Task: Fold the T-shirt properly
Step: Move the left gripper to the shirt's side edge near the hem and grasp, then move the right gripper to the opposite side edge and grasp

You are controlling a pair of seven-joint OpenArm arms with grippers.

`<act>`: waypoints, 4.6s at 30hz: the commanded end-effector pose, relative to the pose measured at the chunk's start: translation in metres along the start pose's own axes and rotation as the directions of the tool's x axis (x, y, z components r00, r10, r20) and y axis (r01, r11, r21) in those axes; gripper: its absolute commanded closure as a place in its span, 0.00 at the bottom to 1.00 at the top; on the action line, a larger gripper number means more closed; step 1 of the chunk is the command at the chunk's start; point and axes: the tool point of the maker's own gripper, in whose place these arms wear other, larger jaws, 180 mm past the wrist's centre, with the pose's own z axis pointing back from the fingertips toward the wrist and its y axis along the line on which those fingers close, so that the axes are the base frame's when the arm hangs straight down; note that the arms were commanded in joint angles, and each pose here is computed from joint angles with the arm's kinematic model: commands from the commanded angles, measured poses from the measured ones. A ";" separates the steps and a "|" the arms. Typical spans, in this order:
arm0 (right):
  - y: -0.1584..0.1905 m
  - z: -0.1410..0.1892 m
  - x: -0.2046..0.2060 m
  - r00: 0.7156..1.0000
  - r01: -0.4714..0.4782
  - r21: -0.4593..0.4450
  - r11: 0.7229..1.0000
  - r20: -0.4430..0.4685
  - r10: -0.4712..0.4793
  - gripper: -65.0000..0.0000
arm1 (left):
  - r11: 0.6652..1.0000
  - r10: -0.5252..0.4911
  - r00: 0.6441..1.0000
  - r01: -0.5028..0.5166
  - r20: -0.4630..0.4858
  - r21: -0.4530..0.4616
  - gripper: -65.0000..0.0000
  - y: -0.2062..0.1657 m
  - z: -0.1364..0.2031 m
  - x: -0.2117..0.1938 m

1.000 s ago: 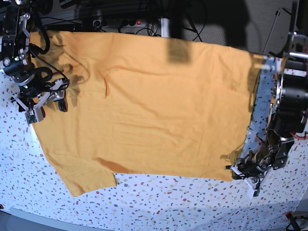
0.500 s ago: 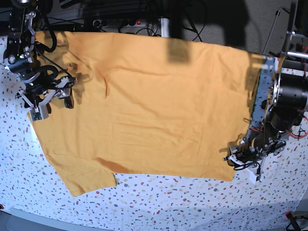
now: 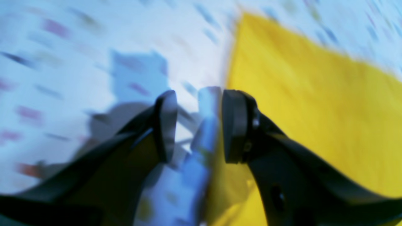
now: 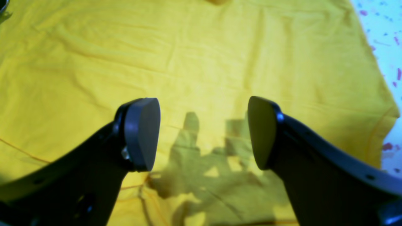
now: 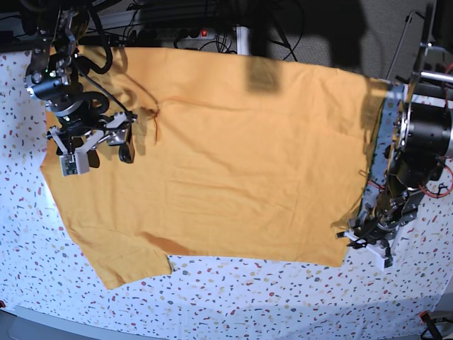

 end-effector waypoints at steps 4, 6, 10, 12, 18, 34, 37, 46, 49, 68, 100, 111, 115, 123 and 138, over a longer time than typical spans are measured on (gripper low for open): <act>0.005 0.001 0.015 0.998 0.027 0.003 1.000 0.063 -0.027 0.34 | 0.991 0.001 1.000 -0.001 0.000 -0.132 0.67 -0.029 0.000 0.013; 0.009 0.000 0.014 0.997 0.040 0.010 0.999 0.066 -0.040 0.34 | 0.980 -0.007 0.999 -0.002 -0.044 -0.201 0.67 -0.046 0.002 -0.001; 0.017 -0.001 0.014 0.996 0.048 0.031 0.998 0.071 -0.050 0.34 | 0.964 -0.013 0.997 -0.006 -0.072 -0.267 0.67 -0.070 0.003 -0.011; 0.018 -0.001 0.014 0.996 0.051 0.035 0.998 0.071 -0.053 0.34 | 0.955 -0.015 0.998 -0.004 -0.061 -0.295 0.67 -0.080 0.003 -0.004; 0.021 -0.002 0.012 0.996 0.061 0.038 0.997 0.066 -0.063 0.34 | 0.949 -0.018 1.000 0.017 -0.002 -0.316 0.67 -0.089 0.003 0.029; 0.021 -0.003 0.009 0.997 0.059 0.038 0.998 0.041 -0.061 0.34 | 0.992 -0.096 0.994 0.100 0.060 -0.072 0.67 -0.030 -0.002 0.036; 0.021 -0.003 0.010 0.997 0.060 0.038 0.997 0.046 -0.062 0.34 | 0.971 -0.024 0.996 0.004 -0.082 -0.239 0.67 -0.053 0.004 0.009; 0.021 -0.003 0.009 0.997 0.060 0.038 0.997 0.041 -0.062 0.34 | 0.959 -0.024 0.994 -0.007 -0.105 -0.283 0.67 -0.065 0.005 0.003; 0.021 -0.003 0.009 0.997 0.060 0.038 0.997 0.041 -0.062 0.34 | 0.949 -0.023 0.996 -0.005 -0.084 -0.314 0.67 -0.072 0.007 0.007; 0.021 -0.003 0.011 0.997 0.060 0.038 0.997 0.055 -0.062 0.34 | 0.956 -0.024 1.000 0.026 0.011 -0.292 1.00 -0.062 0.007 -0.012; -0.225 -0.122 0.041 0.956 0.171 -0.398 0.901 -0.153 -0.249 0.34 | 0.948 -0.029 0.997 0.051 0.077 -0.315 1.00 -0.071 0.008 0.013; -0.208 -0.135 0.003 0.943 0.197 -0.318 0.928 -0.197 -0.268 0.35 | 0.948 -0.029 0.997 0.051 0.076 -0.315 1.00 -0.071 0.008 0.012; -0.202 -0.136 0.004 0.946 0.189 -0.282 0.941 -0.205 -0.251 0.35 | 0.948 -0.029 0.997 0.052 0.076 -0.315 1.00 -0.071 0.008 0.012; -0.201 -0.136 0.004 0.944 0.190 -0.268 0.945 -0.214 -0.251 1.00 | 0.948 -0.027 0.996 0.051 0.080 -0.314 1.00 -0.071 0.008 0.013; -0.170 -0.130 0.067 0.980 0.099 -0.061 0.993 -0.167 -0.108 1.00 | 0.955 -0.050 0.994 0.075 0.094 -0.288 1.00 -0.049 0.011 0.024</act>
